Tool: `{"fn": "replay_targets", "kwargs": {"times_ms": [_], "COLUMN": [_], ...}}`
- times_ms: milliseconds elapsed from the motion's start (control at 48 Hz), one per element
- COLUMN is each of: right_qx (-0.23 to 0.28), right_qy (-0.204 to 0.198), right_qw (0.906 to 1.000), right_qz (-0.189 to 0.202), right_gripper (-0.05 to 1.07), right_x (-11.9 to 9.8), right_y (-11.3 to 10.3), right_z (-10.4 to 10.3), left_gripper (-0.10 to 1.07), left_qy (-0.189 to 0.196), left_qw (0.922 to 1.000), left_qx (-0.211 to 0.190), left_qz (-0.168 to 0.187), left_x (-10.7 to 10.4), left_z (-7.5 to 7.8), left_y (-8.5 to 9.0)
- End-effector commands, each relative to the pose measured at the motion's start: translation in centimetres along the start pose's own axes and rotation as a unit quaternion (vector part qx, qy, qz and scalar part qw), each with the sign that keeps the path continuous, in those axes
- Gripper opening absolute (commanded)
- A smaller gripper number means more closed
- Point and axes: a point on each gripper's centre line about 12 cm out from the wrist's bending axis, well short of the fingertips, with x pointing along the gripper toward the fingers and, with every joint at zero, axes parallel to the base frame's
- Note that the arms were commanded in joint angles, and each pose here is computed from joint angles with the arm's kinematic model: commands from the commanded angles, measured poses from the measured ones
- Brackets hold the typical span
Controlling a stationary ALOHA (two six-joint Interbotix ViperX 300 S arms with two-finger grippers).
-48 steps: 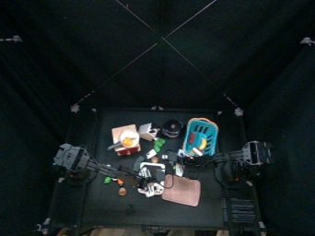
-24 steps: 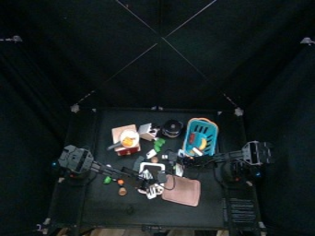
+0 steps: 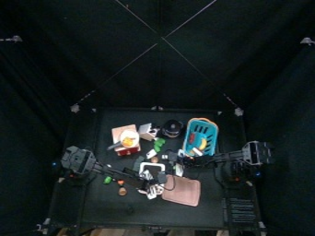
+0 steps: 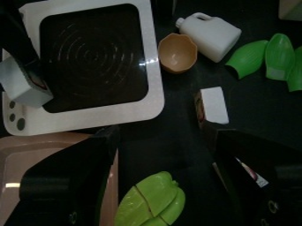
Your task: Grab sushi piece from stove
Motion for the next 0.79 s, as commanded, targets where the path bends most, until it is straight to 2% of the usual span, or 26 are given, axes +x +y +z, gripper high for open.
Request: {"fn": "replay_targets", "kwargs": {"times_ms": [0,188,292,396,771], "right_qx": [0.002,0.0,0.0,-0.001,-0.002], "right_qy": [-0.026,-0.023,-0.025,-0.024,-0.023], "right_qw": [0.9996,0.9997,0.9997,0.9997,0.9997], "right_qz": [0.004,0.003,0.004,0.003,0.003], "right_gripper": [1.03,1.03,1.03,1.03,1.03], "right_x": [-1.0,-0.9,-1.0,-1.0,-0.9], "right_y": [0.2,0.1,0.1,0.1,0.1], "right_z": [1.4,1.2,1.2,1.2,1.2], "left_gripper": [0.59,0.48,0.47,0.47,0.47], "left_qy": [-0.025,-0.029,-0.03,-0.041,-0.053], "left_qw": [0.9996,0.9995,0.9995,0.9991,0.9984], "left_qx": [-0.001,0.002,0.001,0.0,0.001], "left_qz": [-0.01,-0.007,-0.006,-0.011,-0.017], "left_x": [-1.4,-1.5,-1.8,-3.0,-4.8], "left_z": [1.4,1.6,1.7,2.0,1.3], "left_y": [-0.3,-0.1,0.0,0.1,0.8]}}
